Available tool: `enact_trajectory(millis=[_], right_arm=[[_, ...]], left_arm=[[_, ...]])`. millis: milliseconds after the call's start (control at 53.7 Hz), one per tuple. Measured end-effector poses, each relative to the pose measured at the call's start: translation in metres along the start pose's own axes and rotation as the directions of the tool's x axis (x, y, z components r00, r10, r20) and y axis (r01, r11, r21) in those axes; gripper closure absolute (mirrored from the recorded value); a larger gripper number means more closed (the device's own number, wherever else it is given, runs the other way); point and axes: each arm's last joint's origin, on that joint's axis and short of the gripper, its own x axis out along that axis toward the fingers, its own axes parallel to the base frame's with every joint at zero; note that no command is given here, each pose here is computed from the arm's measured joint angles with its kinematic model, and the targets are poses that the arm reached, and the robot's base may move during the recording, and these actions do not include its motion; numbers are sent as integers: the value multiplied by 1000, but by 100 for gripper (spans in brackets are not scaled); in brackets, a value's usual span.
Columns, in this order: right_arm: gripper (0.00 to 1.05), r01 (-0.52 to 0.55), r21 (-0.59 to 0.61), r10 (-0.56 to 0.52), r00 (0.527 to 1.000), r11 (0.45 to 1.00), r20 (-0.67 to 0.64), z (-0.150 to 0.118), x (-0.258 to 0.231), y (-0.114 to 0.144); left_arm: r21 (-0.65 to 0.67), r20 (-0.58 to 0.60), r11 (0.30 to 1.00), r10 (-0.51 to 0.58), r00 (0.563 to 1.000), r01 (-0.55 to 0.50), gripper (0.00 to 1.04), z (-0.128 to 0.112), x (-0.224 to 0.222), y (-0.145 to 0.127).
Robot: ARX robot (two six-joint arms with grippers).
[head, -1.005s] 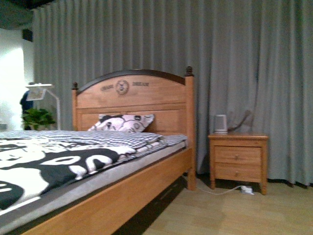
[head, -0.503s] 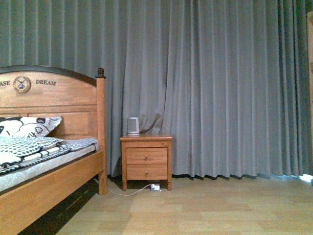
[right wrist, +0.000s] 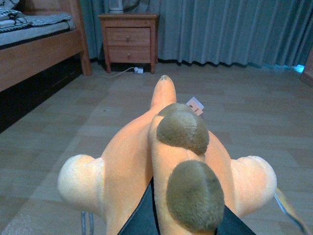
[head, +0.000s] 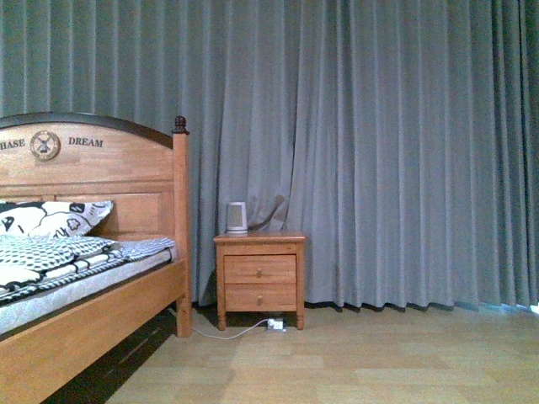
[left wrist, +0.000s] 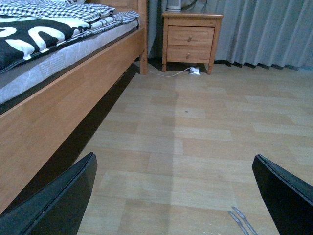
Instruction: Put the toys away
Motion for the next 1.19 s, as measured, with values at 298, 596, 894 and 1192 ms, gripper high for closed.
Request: enact_trajectory(millis=[298, 596, 894, 1192], right_arm=[[98, 0, 0, 0, 1000, 1000, 0, 0, 0, 0], [98, -1, 0, 1, 1000, 1000, 0, 0, 0, 0], [98, -1, 0, 1, 1000, 1000, 0, 0, 0, 0], [98, -1, 0, 1, 1000, 1000, 0, 0, 0, 0]], left_arm=[[0, 0, 1000, 0, 1000, 0, 6, 0, 0, 0], [0, 0, 1000, 0, 1000, 0, 6, 0, 0, 0], [0, 0, 1000, 0, 1000, 0, 6, 0, 0, 0], [0, 0, 1000, 0, 1000, 0, 6, 0, 0, 0]])
